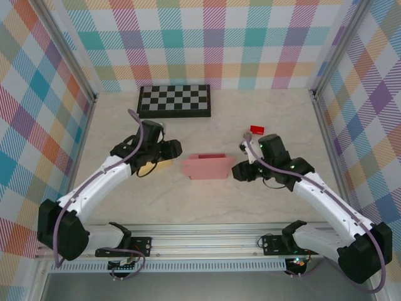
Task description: Fold the paper box
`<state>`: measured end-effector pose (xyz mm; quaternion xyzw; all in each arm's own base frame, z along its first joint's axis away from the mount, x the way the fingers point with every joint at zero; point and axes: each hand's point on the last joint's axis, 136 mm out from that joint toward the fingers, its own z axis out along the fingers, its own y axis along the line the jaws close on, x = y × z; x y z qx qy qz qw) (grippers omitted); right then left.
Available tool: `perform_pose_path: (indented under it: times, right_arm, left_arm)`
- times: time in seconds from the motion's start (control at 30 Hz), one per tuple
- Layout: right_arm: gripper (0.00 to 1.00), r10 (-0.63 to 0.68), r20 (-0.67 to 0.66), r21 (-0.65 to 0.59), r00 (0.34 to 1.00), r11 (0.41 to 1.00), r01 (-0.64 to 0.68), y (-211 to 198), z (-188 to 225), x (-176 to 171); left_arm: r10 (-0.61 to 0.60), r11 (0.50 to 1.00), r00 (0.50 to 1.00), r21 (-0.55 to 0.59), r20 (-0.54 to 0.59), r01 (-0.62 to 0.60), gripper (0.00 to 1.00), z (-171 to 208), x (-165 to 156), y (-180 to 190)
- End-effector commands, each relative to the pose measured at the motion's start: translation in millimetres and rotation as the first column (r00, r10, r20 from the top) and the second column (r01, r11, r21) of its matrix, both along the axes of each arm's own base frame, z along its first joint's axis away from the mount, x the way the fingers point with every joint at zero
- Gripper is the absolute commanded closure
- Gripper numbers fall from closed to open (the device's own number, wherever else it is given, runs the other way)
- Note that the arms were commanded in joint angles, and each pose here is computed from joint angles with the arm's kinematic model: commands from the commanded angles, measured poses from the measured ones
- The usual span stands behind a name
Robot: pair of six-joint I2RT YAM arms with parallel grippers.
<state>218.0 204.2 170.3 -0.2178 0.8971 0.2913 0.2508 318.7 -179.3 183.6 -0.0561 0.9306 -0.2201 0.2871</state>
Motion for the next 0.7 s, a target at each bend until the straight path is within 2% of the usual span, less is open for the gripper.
perform_pose_path:
  times: [0.0,0.17,0.4,0.5,0.67]
  right_arm:
    - [0.63,-0.066,-0.082,0.060,0.994,0.996,0.071,10,-17,1]
    - [0.63,-0.129,-0.016,-0.003,0.992,0.992,0.129,4,-26,29]
    - [0.63,-0.125,0.039,-0.053,0.991,0.991,0.127,6,-7,80]
    - [0.63,-0.114,0.053,-0.046,0.992,0.992,0.117,10,1,102]
    - [0.64,-0.078,0.019,-0.019,0.997,0.997,0.078,24,3,134]
  left_arm:
    - [-0.029,0.996,0.999,-0.086,0.020,0.031,0.40,15,12,-23]
    - [-0.126,0.986,0.991,-0.117,-0.035,0.122,0.43,-2,-5,-54]
    - [-0.228,0.967,0.969,-0.135,-0.099,0.214,0.52,-20,-44,-85]
    - [-0.249,0.962,0.962,-0.140,-0.110,0.233,0.52,-21,-57,-95]
    - [-0.297,0.935,0.952,-0.227,-0.073,0.274,0.50,-7,-68,-135]
